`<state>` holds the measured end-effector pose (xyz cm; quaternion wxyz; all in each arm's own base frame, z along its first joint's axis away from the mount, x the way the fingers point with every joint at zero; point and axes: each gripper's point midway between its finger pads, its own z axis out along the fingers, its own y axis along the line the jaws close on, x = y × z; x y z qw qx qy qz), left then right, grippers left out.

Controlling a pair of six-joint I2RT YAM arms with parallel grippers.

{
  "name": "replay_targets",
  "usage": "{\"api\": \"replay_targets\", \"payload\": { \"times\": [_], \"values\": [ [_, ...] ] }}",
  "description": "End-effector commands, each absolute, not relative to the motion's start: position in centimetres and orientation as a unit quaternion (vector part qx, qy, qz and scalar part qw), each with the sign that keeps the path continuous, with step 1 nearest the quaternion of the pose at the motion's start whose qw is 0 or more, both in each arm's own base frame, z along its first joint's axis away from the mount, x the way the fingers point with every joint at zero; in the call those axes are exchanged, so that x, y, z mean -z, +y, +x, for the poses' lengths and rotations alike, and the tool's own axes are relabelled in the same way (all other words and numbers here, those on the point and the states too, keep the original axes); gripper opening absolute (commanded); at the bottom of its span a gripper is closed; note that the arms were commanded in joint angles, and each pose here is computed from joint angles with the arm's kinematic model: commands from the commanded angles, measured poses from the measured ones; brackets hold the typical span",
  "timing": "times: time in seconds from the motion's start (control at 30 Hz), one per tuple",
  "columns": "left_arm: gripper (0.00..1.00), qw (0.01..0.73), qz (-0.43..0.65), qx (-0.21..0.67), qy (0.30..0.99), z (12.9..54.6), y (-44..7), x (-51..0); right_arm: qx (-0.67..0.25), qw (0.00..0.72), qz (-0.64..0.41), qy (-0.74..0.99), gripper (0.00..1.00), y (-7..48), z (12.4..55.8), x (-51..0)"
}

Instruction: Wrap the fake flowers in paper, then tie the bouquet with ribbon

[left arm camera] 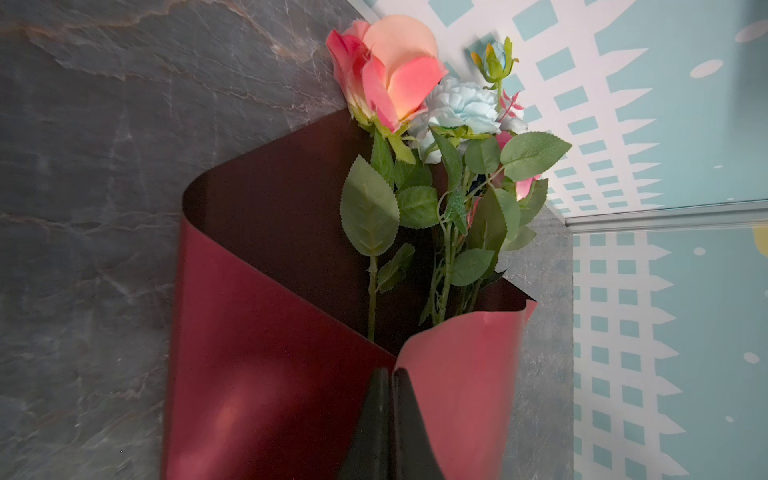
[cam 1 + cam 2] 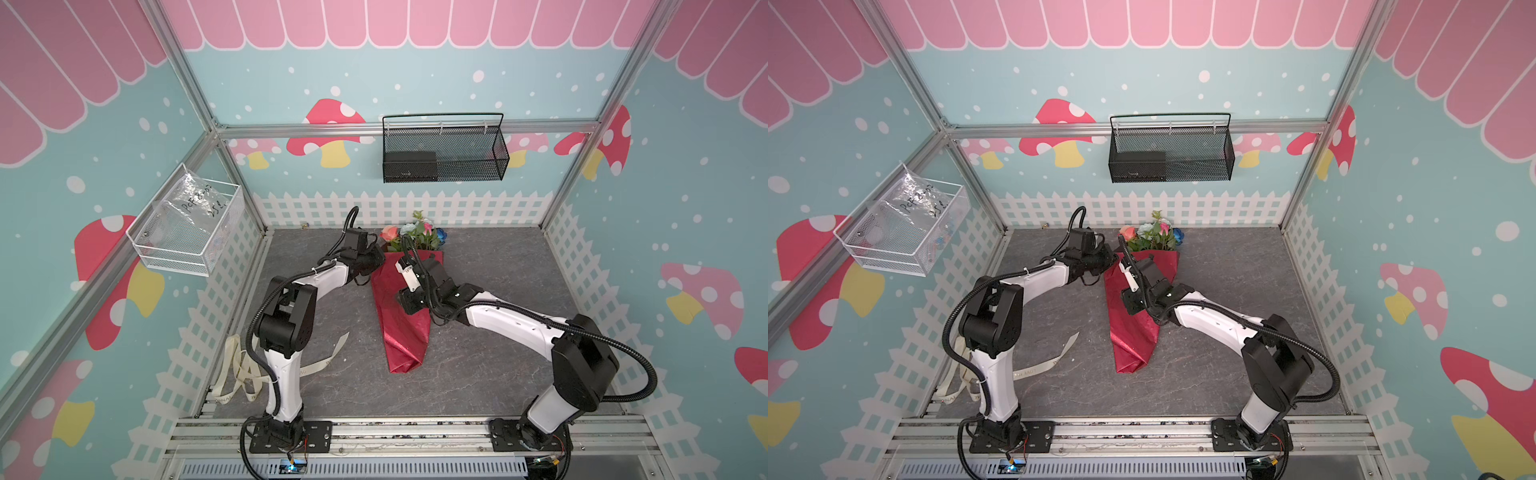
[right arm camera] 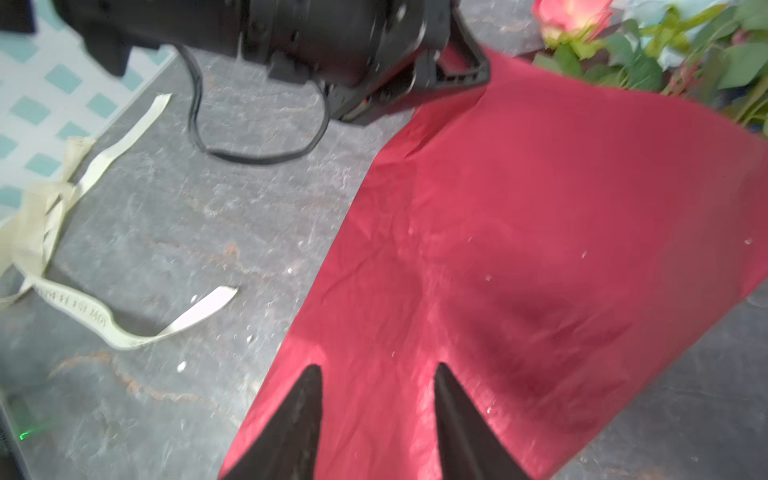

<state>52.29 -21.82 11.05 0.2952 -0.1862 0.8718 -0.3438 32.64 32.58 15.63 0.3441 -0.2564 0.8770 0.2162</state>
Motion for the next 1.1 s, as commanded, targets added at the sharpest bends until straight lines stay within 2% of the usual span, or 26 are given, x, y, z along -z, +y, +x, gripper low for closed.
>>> {"api": "replay_targets", "payload": {
  "times": [0.0, 0.23, 0.63, 1.07],
  "values": [
    [0.00, 0.305, -0.174, 0.357, 0.866, 52.6, -21.8, -11.5, -0.256, 0.288, -0.256, 0.887, 0.37, 32.4, 29.5, -13.9],
    [0.00, 0.301, -0.188, 0.399, 0.846, 50.9, -22.2, -12.0, -0.291, 0.222, -0.254, 0.895, 0.26, 32.0, 25.0, -10.3],
    [0.00, 0.297, -0.188, 0.406, 0.843, 50.5, -22.5, -11.6, -0.242, 0.155, -0.271, 0.919, 0.27, 29.6, 20.5, -4.9],
    [0.00, 0.312, -0.199, 0.371, 0.852, 51.5, -20.4, -10.0, -0.247, 0.107, -0.252, 0.930, 0.28, 27.4, 17.0, -1.5]
  ]
}}
